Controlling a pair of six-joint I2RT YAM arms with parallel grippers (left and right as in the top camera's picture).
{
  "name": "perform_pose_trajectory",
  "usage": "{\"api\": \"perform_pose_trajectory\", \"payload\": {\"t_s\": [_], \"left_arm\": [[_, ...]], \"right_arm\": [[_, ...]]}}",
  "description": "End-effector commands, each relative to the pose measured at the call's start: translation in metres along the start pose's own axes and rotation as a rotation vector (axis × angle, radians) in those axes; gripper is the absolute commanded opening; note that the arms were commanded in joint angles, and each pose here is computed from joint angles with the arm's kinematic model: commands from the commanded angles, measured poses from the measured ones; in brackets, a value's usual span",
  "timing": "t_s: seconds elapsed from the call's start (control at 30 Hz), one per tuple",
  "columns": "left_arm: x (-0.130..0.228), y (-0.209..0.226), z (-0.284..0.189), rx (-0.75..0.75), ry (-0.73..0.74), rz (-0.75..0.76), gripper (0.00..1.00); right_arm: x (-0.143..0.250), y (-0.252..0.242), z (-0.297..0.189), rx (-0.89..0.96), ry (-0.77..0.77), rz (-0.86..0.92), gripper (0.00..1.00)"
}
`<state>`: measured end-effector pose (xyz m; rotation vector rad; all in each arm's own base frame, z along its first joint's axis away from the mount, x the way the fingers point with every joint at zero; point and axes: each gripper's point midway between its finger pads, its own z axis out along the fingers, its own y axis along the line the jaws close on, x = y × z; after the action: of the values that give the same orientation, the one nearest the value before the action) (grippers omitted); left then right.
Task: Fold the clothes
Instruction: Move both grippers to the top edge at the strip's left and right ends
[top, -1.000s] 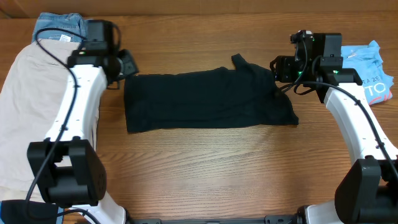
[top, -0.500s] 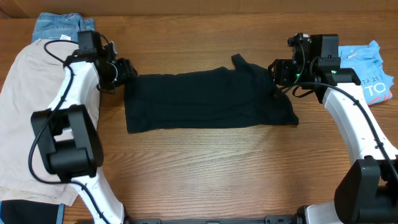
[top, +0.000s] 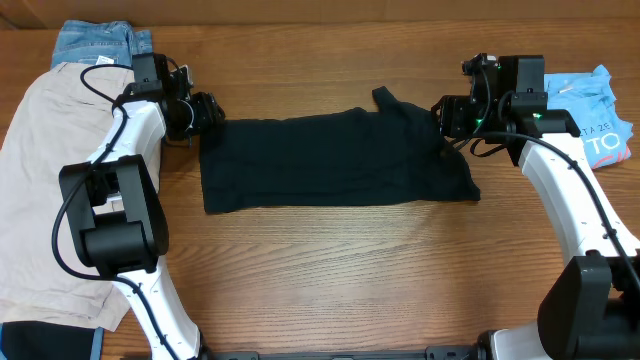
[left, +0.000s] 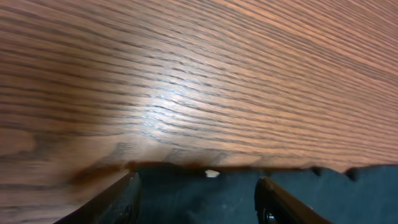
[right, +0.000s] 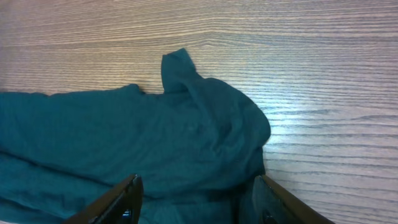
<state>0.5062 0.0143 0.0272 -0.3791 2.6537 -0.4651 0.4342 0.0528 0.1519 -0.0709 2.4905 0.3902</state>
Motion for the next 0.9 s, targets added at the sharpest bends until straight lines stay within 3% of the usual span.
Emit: {"api": "perform_pose_trajectory", "payload": {"t_s": [0.0, 0.43, 0.7, 0.87], "left_arm": [[-0.008, 0.006, 0.001, -0.051, -0.024, -0.010, 0.62], [-0.018, 0.009, 0.001, -0.074, -0.070, 0.000, 0.60], [-0.007, 0.017, 0.019, -0.082, -0.029, -0.026, 0.59], [0.002, 0.023, 0.030, -0.090, 0.001, -0.034, 0.51]], "right_arm": [[-0.010, 0.006, -0.008, -0.012, -0.032, -0.018, 0.61], [-0.010, 0.006, -0.008, -0.012, -0.032, -0.017, 0.61], [-0.010, 0.006, -0.008, -0.012, -0.032, -0.017, 0.61], [-0.010, 0.006, -0.008, -0.012, -0.032, -0.018, 0.61]]}}
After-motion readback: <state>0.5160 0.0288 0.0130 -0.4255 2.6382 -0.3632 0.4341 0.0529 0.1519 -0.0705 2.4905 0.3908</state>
